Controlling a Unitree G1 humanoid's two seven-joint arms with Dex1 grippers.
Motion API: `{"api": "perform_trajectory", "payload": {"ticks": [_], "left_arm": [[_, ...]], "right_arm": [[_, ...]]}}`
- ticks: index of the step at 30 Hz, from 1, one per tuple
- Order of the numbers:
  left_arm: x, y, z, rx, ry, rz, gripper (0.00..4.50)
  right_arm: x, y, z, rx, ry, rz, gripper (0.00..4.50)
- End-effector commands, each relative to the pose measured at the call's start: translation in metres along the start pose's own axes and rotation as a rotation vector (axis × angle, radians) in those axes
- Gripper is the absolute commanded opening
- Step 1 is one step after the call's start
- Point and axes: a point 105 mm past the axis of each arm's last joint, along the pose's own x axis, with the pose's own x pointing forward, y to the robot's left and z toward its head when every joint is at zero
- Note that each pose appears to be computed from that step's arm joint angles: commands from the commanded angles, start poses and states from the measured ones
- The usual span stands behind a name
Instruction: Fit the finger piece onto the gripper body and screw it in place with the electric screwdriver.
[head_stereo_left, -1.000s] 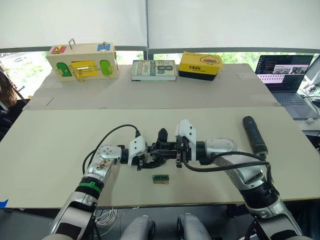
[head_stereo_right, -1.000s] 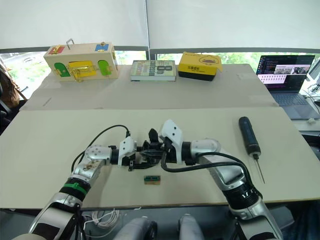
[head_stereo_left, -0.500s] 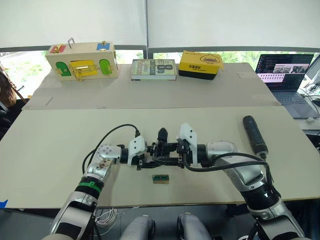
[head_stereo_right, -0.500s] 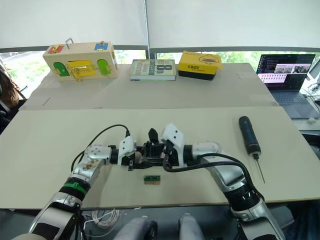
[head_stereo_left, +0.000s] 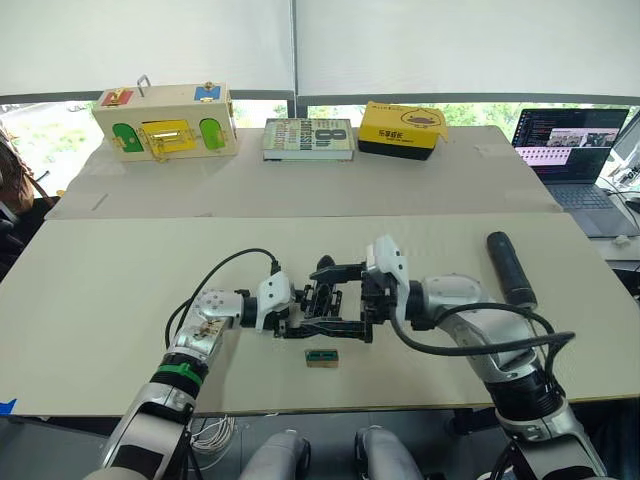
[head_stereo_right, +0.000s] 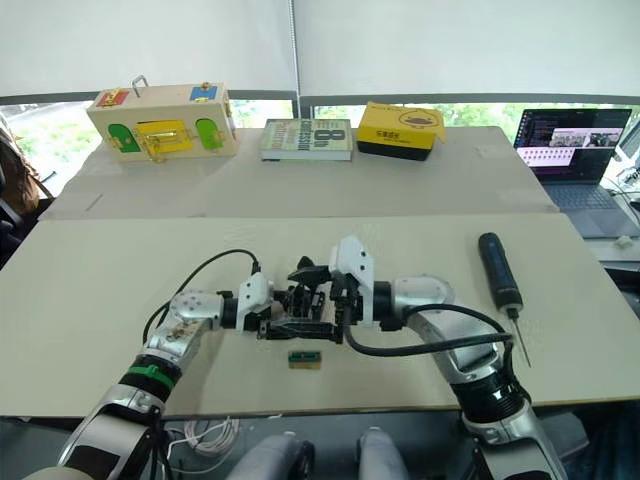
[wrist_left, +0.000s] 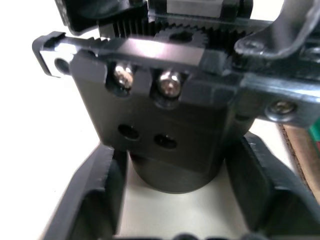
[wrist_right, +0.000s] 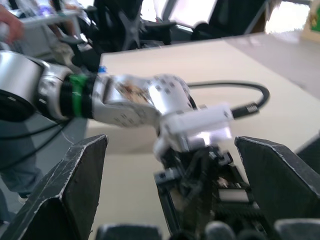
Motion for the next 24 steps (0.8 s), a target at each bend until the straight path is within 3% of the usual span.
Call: {"api": "perform_trajectory", "payload": {"ticks": [1, 6, 10, 15, 18, 20, 24], "left_arm": [[-0.01, -0.004, -0.021, -0.057, 0.069, 0.011, 4.44], [-0.033, -0.008, -0.024, -0.097, 0.06, 0.015, 4.44], [-0.063, -0.013, -0.02, -0.115, 0.042, 0.033, 4.44], [-0.106, -0.017, -0.003, -0.098, 0.02, 0.075, 4.44], [-0.123, -0.015, 0.025, -0.036, -0.064, 0.114, 4.44], [-0.131, -0.009, 0.046, 0.032, -0.137, 0.167, 4.44], [-0.145, -0.003, 0.067, 0.047, -0.16, 0.216, 4.44]], "right_arm": [[-0.002, 0.006, 0.038, -0.138, -0.146, 0.023, 4.5], [-0.012, 0.003, 0.052, -0.181, -0.184, -0.016, 4.5], [-0.037, 0.005, 0.061, -0.187, -0.189, -0.107, 4.5], [-0.096, 0.011, 0.054, -0.2, -0.091, -0.359, 4.5], [-0.142, 0.014, 0.042, -0.217, 0.008, -0.558, 4.5], [-0.171, 0.018, 0.041, -0.184, -0.002, -0.713, 4.5], [-0.208, 0.043, 0.023, -0.147, 0.084, -0.896, 4.5]]}}
